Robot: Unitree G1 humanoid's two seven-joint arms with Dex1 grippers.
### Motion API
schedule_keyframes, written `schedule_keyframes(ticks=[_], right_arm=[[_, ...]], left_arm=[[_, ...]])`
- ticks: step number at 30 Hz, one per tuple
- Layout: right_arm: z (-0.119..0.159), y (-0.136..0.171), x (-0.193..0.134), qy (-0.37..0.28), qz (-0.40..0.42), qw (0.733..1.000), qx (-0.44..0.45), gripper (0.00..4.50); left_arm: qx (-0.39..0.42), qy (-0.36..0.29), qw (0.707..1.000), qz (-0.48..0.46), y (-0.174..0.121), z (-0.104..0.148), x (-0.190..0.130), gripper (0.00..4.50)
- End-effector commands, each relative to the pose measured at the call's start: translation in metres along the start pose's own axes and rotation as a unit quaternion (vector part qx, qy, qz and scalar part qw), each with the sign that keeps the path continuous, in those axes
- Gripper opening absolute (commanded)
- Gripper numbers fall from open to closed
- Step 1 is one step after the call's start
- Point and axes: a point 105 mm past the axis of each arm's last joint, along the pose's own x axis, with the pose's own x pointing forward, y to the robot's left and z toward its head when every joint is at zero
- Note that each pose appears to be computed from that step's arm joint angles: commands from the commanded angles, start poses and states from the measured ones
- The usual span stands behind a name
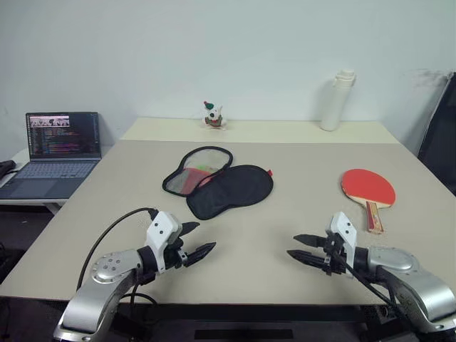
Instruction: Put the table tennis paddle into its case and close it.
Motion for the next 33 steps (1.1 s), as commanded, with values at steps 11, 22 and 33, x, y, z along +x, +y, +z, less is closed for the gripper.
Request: schedule_keyframes(ticks=[11, 22, 33], right_arm=[[0.018, 0.000, -0.027, -0.007, -0.059, 0.998, -0.012, 2.41], [0.032, 0.001, -0.011, -0.047, -0.067, 0.996, -0.019, 2.41], [0.036, -0.005, -0.015, -0.060, -0.097, 0.993, -0.020, 2.41]], left_arm=[[0.014, -0.037, 0.998, -0.045, 0.020, 0.027, 0.018, 4.19], [0.067, 0.025, 0.997, -0.040, 0.068, 0.004, 0.035, 4.47], [0.083, 0.089, 0.990, -0.071, 0.078, -0.023, 0.070, 4.47]])
